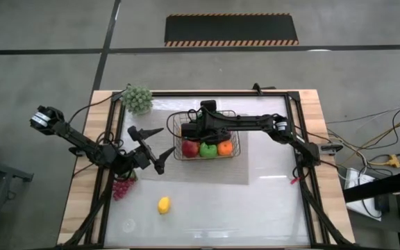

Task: Build produce basket
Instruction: Put the sliced watermelon into the wire basket, then put the lemon into the wire basket

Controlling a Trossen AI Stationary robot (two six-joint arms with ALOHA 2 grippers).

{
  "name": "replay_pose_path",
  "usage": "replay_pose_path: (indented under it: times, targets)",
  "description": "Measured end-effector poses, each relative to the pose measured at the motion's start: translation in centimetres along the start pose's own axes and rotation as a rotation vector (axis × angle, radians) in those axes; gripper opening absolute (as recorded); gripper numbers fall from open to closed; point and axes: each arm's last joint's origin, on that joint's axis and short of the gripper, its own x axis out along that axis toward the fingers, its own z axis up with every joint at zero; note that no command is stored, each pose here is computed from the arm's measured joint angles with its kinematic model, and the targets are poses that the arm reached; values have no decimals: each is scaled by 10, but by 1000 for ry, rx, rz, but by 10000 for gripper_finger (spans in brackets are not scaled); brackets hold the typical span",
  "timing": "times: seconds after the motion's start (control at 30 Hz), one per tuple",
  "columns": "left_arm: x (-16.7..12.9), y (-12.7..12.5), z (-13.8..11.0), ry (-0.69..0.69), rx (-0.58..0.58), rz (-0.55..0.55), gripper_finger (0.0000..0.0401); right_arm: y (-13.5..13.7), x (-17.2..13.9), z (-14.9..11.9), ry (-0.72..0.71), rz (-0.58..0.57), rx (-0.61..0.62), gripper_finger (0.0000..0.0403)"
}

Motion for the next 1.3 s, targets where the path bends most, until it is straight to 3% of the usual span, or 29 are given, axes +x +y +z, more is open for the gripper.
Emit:
replay_pose_path:
  times: [0.37, 0.6, 0.7, 1.3]
  targets:
    - [0, 0, 0, 0, 0, 0, 360, -2, -3, -2, -4, -1, 2, 175]
    - [0, 0, 0, 0, 0, -1, 360, -7, -8, -3, -17, 5, 20, 176]
    - [0, 0, 0, 0, 0, 0, 360, -9, -12, -2, -44, 69, 32, 176]
    - [0, 0, 0, 0, 0, -1, 360, -27, -38, -9, -58, 0, 70, 176]
